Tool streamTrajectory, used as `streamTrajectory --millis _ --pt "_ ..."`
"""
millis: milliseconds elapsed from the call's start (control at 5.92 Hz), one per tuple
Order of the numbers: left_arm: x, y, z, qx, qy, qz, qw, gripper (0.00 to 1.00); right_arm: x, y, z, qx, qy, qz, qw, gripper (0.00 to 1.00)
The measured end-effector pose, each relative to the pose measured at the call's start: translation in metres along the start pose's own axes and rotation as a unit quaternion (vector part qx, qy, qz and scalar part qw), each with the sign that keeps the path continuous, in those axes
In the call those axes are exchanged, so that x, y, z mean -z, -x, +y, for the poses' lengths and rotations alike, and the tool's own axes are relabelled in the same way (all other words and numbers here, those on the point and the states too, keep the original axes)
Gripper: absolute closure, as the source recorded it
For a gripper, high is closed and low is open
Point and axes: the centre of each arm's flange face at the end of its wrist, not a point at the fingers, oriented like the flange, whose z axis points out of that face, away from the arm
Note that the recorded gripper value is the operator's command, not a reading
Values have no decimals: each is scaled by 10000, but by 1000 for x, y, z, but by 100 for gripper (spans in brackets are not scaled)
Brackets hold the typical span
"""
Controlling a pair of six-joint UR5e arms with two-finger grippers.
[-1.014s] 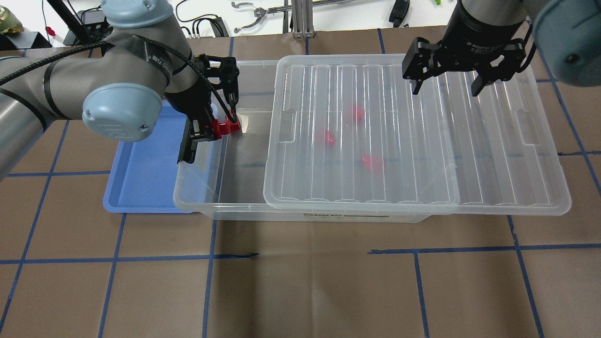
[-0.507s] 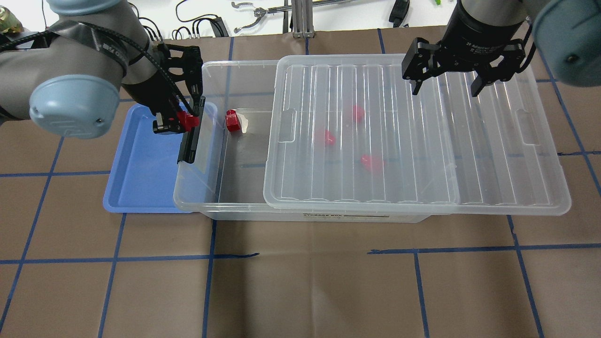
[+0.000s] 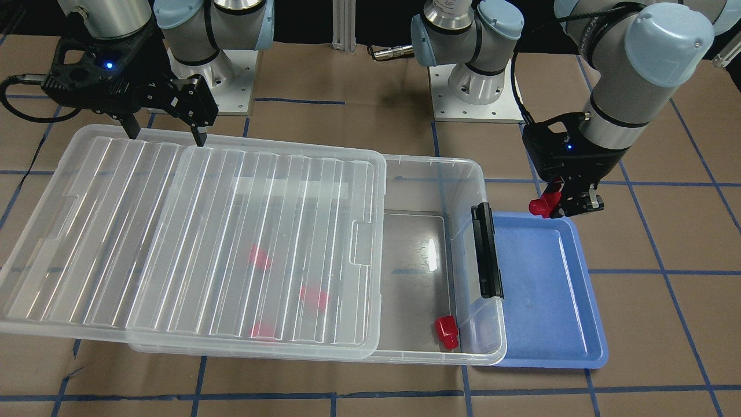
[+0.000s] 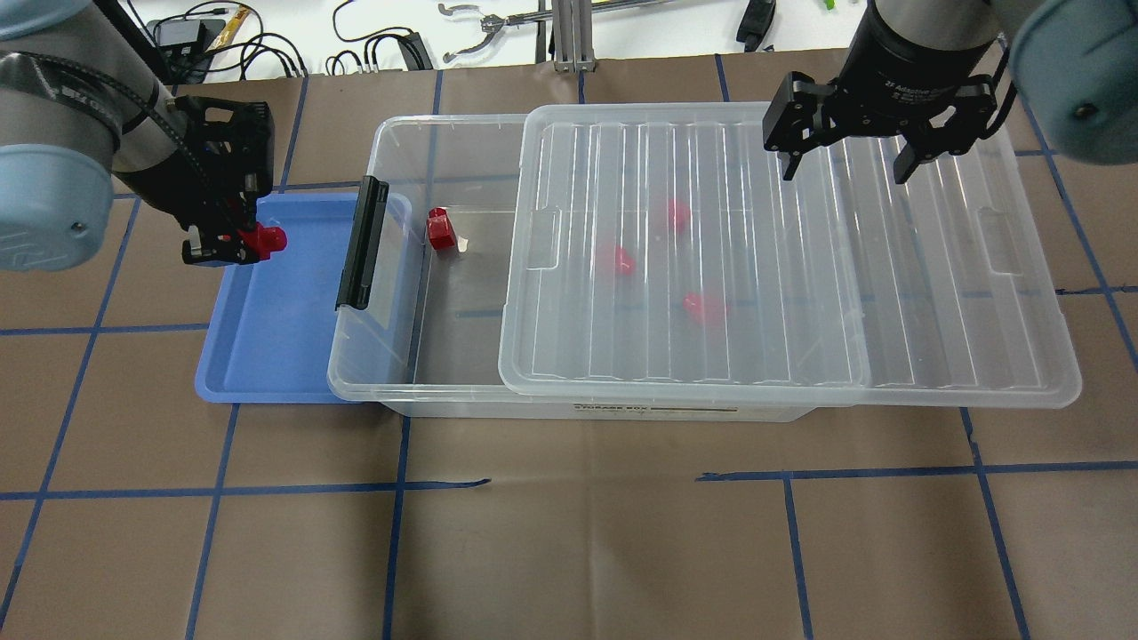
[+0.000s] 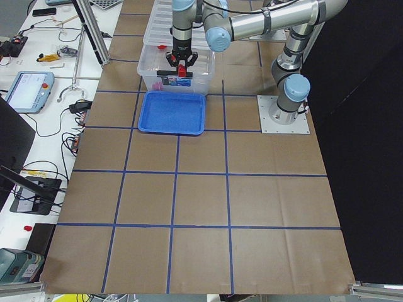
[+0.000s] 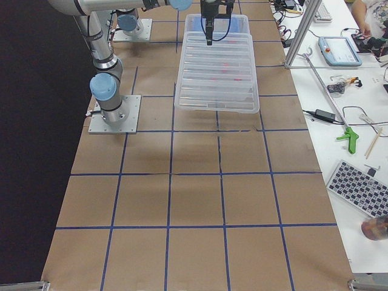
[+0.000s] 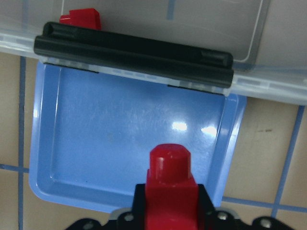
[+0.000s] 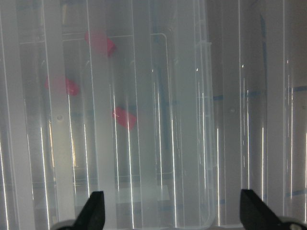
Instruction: Place red block in blue tray from box
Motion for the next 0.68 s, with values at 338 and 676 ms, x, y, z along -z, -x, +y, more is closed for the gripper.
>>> streamTrajectory --millis 338,676 --pt "-53 4 16 -287 -9 -52 9996 94 0 0 0 -2 1 -1 10000 0" --pt "-114 18 20 -658 17 -179 9977 93 -1 -4 -2 -14 0 7 10000 0"
